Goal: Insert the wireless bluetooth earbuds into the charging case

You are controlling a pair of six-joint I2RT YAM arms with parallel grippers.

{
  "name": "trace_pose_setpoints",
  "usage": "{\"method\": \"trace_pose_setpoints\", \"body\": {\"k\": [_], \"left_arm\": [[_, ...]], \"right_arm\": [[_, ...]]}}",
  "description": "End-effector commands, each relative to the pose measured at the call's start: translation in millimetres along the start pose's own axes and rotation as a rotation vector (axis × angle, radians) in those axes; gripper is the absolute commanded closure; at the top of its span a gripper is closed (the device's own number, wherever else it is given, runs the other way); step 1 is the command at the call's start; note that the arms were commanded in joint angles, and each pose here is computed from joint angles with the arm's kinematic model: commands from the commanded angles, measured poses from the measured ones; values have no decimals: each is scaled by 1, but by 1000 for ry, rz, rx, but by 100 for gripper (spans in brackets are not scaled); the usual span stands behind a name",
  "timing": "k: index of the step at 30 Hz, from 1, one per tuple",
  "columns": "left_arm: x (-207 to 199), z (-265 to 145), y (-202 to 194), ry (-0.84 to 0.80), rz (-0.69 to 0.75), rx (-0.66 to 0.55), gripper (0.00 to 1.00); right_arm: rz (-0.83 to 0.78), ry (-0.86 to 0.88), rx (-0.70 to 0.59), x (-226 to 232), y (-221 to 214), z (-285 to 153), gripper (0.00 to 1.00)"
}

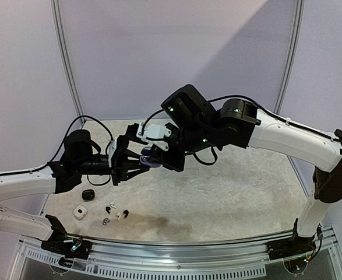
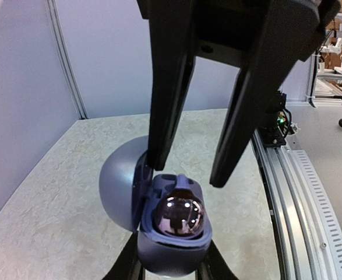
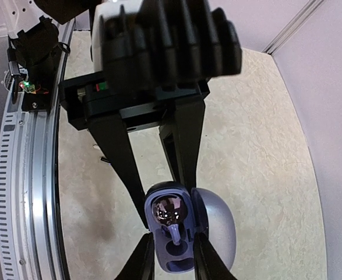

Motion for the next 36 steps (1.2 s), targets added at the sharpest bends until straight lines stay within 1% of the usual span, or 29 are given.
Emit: {"method": "trace_pose_setpoints", "body": {"k": [1, 4, 11, 16, 23, 29, 36], "left_arm": [[-11, 1, 6, -63, 23, -36, 100], [-11, 1, 5, -63, 21, -34, 100], [-11, 1, 5, -60, 31, -32, 100], [-11, 1, 5, -60, 32, -31, 100], [-8, 1, 3, -45, 33, -16, 100], [-1, 0, -2, -6, 3, 38, 100], [0, 0, -3, 7, -6, 50, 100]], "right_arm": [[21, -66, -65, -23, 11, -15, 78], [21, -58, -63, -22, 10, -13, 81], [19, -40, -38, -19, 2, -5, 83], [20, -27, -44, -16, 3, -4, 91], [4, -8, -58, -13, 9, -7, 99], [-54, -112, 11, -15, 6, -8, 100], [-82, -150, 60, -16, 4, 3, 100]]}}
Point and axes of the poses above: each gripper's point midway between its finger pads, its own z axis out along the fingers, its own x axis along the line the jaws close on, y = z × x, the point moved 2 cm from there along -z, back along the fingers, and after that the axes turned 15 degrees about z, right-handed, at the moved point
